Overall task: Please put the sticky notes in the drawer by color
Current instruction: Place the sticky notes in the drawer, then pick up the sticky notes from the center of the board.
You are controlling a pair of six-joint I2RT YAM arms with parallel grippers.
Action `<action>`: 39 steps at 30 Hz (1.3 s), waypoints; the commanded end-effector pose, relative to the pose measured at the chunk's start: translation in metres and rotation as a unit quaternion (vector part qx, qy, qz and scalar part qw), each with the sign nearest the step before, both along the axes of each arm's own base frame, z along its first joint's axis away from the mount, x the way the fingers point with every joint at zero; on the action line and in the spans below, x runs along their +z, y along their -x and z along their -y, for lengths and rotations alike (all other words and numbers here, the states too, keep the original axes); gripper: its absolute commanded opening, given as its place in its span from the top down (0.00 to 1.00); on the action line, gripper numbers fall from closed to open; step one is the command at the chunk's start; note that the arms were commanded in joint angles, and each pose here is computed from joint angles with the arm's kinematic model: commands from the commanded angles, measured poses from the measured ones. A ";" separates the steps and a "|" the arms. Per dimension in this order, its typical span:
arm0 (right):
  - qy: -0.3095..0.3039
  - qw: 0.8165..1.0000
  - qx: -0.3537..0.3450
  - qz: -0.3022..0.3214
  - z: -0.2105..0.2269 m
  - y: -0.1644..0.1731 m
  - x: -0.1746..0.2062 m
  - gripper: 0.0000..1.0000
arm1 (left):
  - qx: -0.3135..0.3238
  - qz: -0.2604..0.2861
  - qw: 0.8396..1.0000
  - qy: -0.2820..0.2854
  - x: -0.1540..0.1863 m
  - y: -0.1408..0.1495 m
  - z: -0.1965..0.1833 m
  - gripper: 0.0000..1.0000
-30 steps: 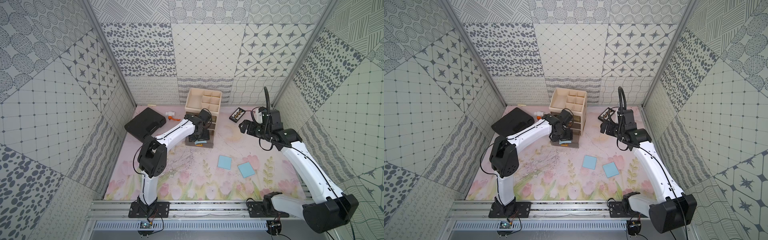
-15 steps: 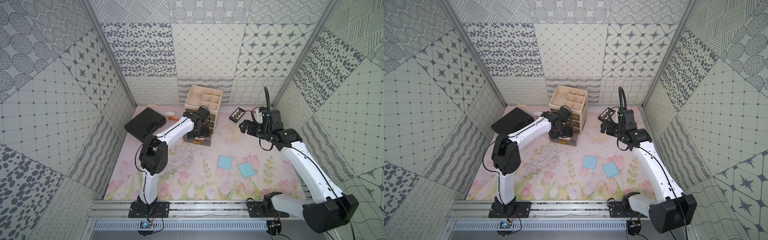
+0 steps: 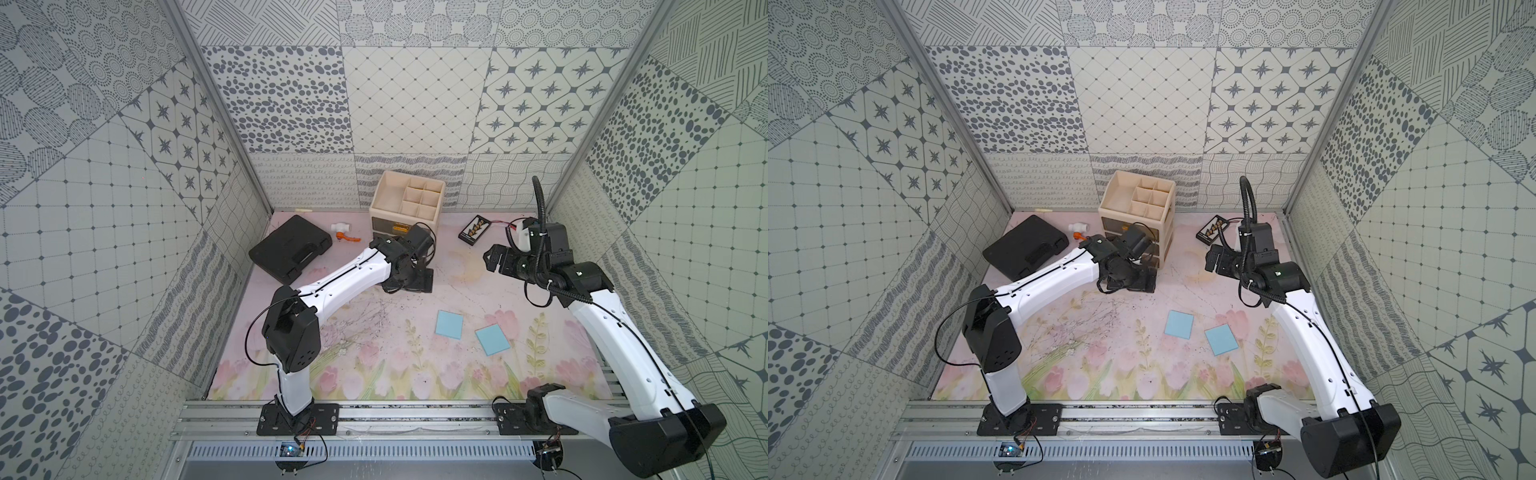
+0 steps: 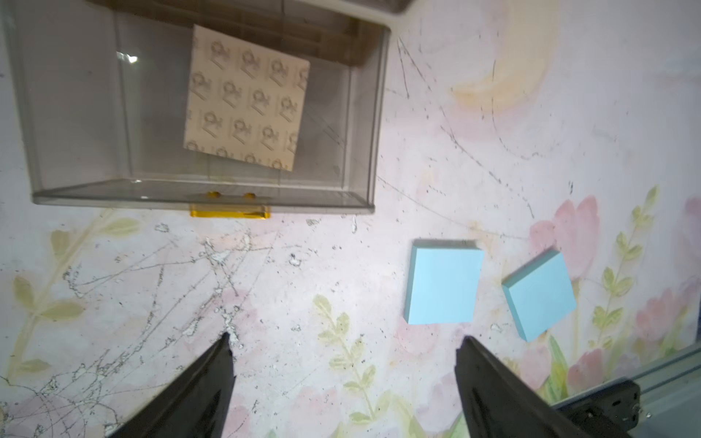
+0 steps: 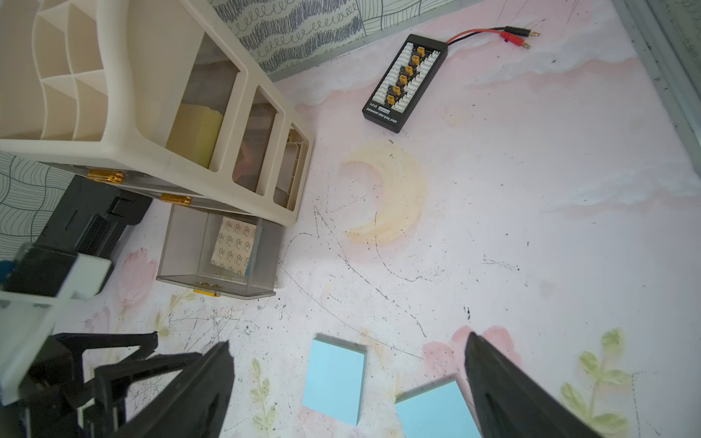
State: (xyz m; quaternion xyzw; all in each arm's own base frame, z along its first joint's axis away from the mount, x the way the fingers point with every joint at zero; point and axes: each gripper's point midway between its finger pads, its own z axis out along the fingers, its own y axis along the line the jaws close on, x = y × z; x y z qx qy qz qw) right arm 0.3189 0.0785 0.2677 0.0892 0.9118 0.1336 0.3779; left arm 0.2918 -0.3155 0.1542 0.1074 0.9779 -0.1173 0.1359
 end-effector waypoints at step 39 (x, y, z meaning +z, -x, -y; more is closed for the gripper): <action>0.029 0.998 -0.035 -0.041 0.028 0.059 -0.038 0.01 | -0.076 -0.046 0.991 -0.103 -0.121 0.054 0.101 0.00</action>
